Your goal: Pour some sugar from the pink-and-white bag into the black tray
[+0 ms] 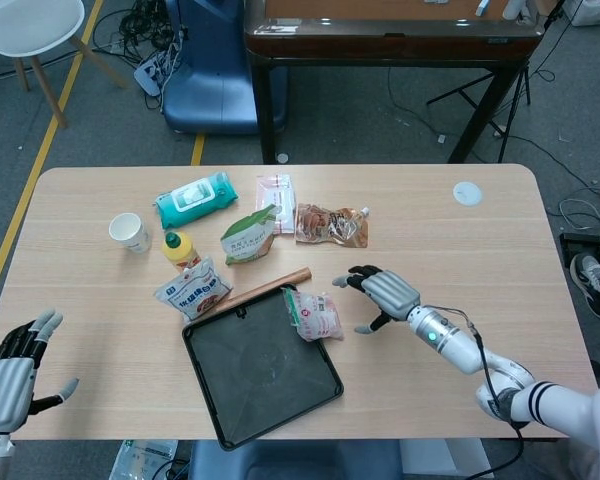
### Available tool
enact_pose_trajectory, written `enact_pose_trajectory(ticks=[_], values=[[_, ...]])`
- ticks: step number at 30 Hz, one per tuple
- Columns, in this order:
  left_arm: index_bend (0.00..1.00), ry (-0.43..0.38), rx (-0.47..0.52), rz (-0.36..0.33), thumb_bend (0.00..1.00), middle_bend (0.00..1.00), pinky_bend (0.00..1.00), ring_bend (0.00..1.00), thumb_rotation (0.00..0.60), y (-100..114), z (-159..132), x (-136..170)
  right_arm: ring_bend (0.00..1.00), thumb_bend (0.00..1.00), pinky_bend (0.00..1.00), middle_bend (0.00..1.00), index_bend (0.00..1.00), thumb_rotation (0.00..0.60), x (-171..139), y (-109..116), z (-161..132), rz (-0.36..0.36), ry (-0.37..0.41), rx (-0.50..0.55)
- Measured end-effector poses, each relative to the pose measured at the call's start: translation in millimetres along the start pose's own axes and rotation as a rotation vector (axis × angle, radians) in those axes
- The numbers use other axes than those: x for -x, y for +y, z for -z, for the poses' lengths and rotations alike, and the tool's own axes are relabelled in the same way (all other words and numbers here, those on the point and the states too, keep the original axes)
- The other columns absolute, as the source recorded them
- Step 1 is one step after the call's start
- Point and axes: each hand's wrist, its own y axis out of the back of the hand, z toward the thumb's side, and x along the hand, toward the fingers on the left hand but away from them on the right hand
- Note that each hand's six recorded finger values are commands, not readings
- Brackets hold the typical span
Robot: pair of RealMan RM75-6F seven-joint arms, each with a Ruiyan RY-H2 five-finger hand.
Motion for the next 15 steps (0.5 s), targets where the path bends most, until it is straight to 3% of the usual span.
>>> enact_pose_trajectory(ticks=[15], values=[[0.09, 0.012, -0.02, 0.005, 0.18, 0.08, 0.07, 0.08, 0.6, 1.1, -3.6, 2.8, 0.12, 0.0, 0.13, 0.23, 0.2, 0.6, 41.1, -20.4, -1.4, -0.077, 0.022, 0.002]])
